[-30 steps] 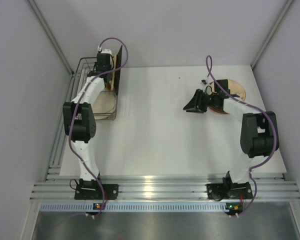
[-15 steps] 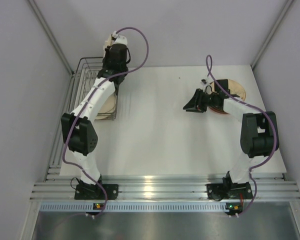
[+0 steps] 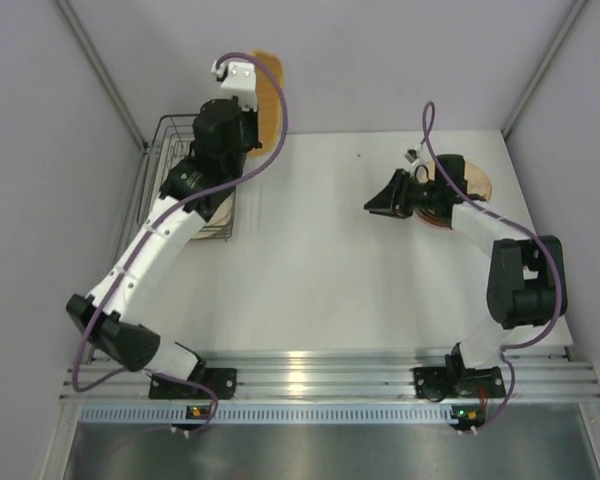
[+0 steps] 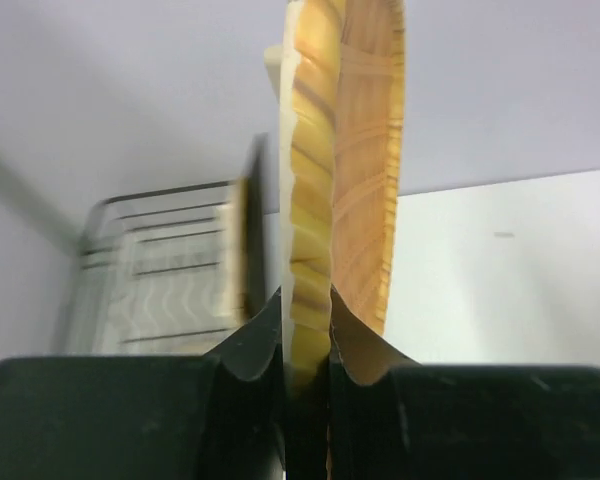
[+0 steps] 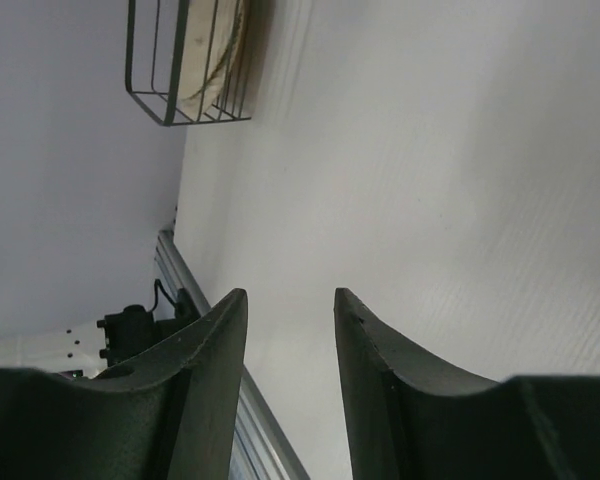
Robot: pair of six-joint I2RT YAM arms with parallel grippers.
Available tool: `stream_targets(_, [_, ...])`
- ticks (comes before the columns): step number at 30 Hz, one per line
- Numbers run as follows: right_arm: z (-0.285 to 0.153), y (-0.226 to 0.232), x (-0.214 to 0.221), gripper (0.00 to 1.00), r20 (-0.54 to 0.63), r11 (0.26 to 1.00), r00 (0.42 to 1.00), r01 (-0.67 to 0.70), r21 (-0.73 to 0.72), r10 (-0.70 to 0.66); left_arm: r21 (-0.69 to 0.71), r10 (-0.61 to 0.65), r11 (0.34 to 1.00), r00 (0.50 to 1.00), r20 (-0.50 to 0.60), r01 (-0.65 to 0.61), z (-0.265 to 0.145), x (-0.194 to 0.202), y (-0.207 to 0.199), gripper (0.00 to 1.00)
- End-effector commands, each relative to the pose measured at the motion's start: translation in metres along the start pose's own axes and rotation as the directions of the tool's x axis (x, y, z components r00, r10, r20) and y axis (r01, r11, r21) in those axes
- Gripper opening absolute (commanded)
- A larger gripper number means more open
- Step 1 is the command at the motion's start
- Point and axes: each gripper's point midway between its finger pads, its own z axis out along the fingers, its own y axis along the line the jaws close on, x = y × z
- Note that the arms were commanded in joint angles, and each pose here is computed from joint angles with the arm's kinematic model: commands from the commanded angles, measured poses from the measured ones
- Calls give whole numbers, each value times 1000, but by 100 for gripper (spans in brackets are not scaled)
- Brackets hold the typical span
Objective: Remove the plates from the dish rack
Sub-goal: Place the plate on the table
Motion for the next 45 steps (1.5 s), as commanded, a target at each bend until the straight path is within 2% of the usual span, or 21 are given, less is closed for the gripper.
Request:
stream_targets(1, [-24,33,-31,41,145,995,985,99,-27,-94,478,-296,832,954,-45,281,-47,-14,-77,0])
stream_targets(3, [-37,17,-47,42,237,996,969,60,68,-75,572,-326,751,938,-115,331,-53,3,-103,0])
stream_targets(4, [-46,16,-52,43,276,994,959,41,104,-68,589,-342,711,920,-189,385,-53,24,-116,0])
stream_targets(5, [-52,9,-55,43,303,989,951,16,148,-61,645,-349,653,913,-209,398,-58,26,-129,0])
stream_targets(6, [-63,-10,-58,44,339,968,940,-52,245,-35,646,-354,635,903,-244,424,-53,38,-138,0])
stream_targets(8, [-80,-22,-63,47,402,929,914,-99,356,-57,646,-362,596,877,-315,477,-49,62,-151,0])
stream_targets(11, [-107,-40,-64,50,460,887,887,-177,426,-44,649,-391,540,843,-369,535,-36,85,-168,0])
stream_targets(15, [-115,-50,-58,50,468,883,884,-216,416,-4,585,-426,543,798,-426,602,-2,123,-185,0])
stream_targets(17, [-113,-52,-53,50,462,886,887,-222,408,10,570,-464,526,775,-429,631,10,127,-189,0])
stream_targets(21, [-113,-53,-50,50,461,889,888,-218,403,9,491,-513,550,737,-439,676,39,155,-191,0])
stream_targets(25, [-111,-54,-50,50,450,892,893,-212,399,11,446,-564,508,676,-474,737,66,167,-196,0])
stream_targets(27, [-111,-54,-50,50,452,893,892,-210,397,8,410,-567,498,645,-513,764,78,187,-203,0])
stream_targets(31, [-110,-57,-46,50,446,892,895,-209,400,10,323,-590,459,556,-586,828,100,214,-210,0])
stream_targets(36, [-109,-58,-44,49,445,896,895,-203,394,8,295,-595,442,523,-610,847,113,227,-211,0])
stream_targets(43, [-107,-59,-43,49,443,898,896,-205,389,13,293,-580,322,432,-691,900,122,233,-220,0])
stream_targets(45, [-106,-60,-42,49,441,898,897,-206,389,15,275,-574,323,419,-704,906,123,243,-220,0])
